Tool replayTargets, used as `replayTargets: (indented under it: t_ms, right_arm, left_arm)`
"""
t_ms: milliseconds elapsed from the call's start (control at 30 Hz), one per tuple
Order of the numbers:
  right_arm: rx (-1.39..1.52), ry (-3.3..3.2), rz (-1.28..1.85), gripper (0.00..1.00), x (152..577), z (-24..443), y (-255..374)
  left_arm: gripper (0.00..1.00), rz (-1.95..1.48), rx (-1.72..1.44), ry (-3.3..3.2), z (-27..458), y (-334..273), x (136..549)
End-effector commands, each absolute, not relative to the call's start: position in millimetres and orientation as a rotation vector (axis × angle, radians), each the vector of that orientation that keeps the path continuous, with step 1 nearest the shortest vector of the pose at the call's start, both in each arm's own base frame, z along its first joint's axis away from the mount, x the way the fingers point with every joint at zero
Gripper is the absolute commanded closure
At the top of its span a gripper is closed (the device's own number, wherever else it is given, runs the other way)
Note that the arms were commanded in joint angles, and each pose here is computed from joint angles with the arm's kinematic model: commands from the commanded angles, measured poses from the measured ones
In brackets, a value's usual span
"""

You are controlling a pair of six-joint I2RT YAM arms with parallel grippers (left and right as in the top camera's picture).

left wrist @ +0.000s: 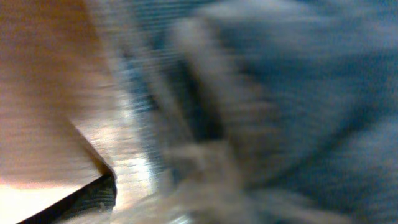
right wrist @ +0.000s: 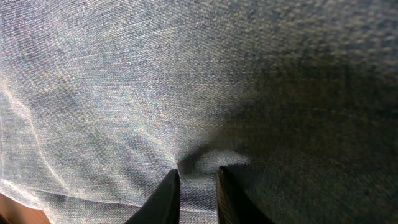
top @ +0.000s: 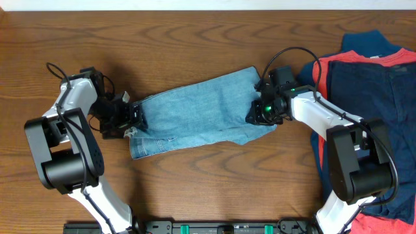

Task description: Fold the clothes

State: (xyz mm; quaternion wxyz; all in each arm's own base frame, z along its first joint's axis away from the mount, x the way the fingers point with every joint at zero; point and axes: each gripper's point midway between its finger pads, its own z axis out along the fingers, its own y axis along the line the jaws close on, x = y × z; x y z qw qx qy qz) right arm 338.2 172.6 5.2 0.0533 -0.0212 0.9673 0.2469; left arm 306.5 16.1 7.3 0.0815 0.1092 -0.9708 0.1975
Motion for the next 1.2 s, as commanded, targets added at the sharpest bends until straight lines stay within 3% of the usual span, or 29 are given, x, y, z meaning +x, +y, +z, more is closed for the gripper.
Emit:
replayTargets:
  t_ms: [0, 100, 300, 533, 733, 933, 1167]
  right_arm:
    - [-0.035, 2.984, 0.747, 0.81, 333, -9, 172]
    - [-0.035, 2.983, 0.747, 0.81, 333, -9, 172]
    - [-0.016, 2.986, 0.751, 0.83, 333, -8, 172]
    - [-0.023, 2.966, 0.791, 0.86, 330, 9, 175]
    - [-0.035, 2.862, 0.801, 0.86, 332, 62, 169]
    - [-0.022, 2.726, 0.790, 0.85, 338, 111, 155]
    - [0.038, 2.702, 0.769, 0.86, 341, 121, 138]
  left_arm:
    - [0.17, 0.908, 0.182, -2.779, -17, -27, 298]
    - [0.29, 0.929, 0.090, -2.777, -17, -37, 297]
    - [0.93, 0.890, 0.057, -2.761, -17, -43, 291]
    - [0.94, 0.895, 0.210, -2.714, 24, -22, 295]
    - [0.94, 0.874, 0.295, -2.860, 118, 10, 323]
    - [0.94, 0.617, 0.265, -3.144, 194, 21, 338]
    - [0.94, 0.252, 0.223, -3.176, 186, -3, 339]
